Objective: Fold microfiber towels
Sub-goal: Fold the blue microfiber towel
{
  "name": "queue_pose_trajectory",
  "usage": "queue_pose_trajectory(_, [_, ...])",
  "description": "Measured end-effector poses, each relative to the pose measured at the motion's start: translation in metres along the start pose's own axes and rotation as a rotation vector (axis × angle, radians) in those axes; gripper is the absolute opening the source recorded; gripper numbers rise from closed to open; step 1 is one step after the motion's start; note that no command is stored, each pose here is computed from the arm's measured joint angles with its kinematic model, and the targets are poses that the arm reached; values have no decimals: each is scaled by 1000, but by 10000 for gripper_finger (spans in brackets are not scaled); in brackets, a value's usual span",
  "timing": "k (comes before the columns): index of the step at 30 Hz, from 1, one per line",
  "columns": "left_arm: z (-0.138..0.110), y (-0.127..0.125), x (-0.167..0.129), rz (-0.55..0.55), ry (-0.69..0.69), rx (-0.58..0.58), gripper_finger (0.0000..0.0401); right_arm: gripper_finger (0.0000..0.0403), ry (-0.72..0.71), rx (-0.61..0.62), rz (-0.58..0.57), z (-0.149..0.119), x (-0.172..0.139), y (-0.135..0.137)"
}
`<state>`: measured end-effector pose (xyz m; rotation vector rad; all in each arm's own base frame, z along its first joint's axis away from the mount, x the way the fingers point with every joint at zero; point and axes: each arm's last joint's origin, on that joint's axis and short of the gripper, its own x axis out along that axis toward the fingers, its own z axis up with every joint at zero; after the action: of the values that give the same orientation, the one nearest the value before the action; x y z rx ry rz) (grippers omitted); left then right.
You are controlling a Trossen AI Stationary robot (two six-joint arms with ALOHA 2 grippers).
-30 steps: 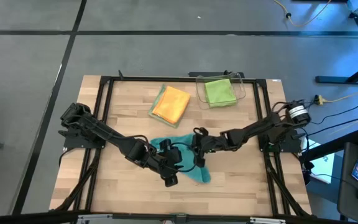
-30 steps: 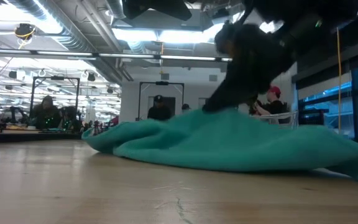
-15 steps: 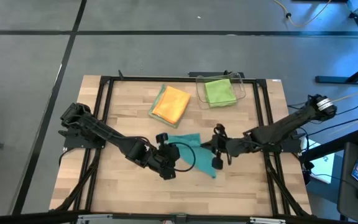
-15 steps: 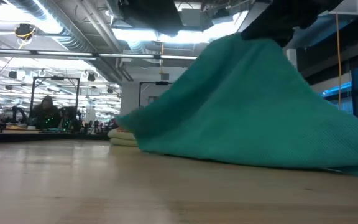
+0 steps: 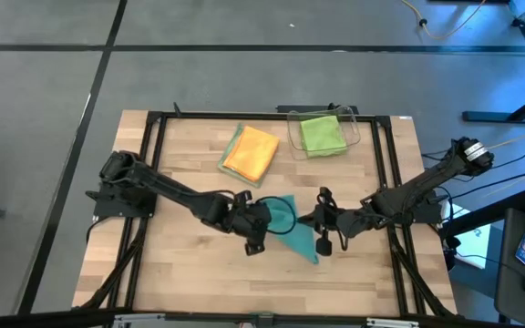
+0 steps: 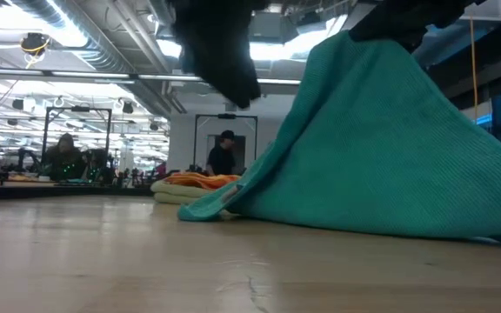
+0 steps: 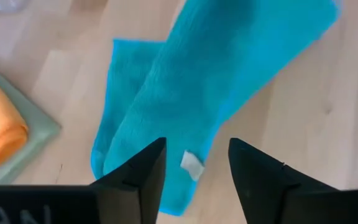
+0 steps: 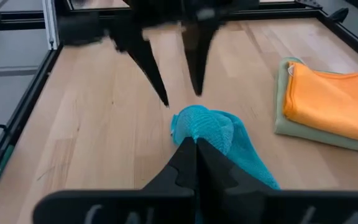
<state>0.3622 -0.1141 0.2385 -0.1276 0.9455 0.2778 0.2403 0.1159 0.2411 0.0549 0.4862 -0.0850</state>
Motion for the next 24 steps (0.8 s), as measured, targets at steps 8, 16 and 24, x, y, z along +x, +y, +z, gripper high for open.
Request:
queue_pose_trajectory(8, [-27,-1,14,98,218,-19,181,1,1,-14,-4,0,0,0])
queue_pose_trajectory(16, [-49,-17,43,144,295,26,181,3,-2,-28,-4,0,0,-1])
queue_pose_trajectory(24, [-63,-20,71,209,336,100,181,4,-5,-25,-3,1,0,0])
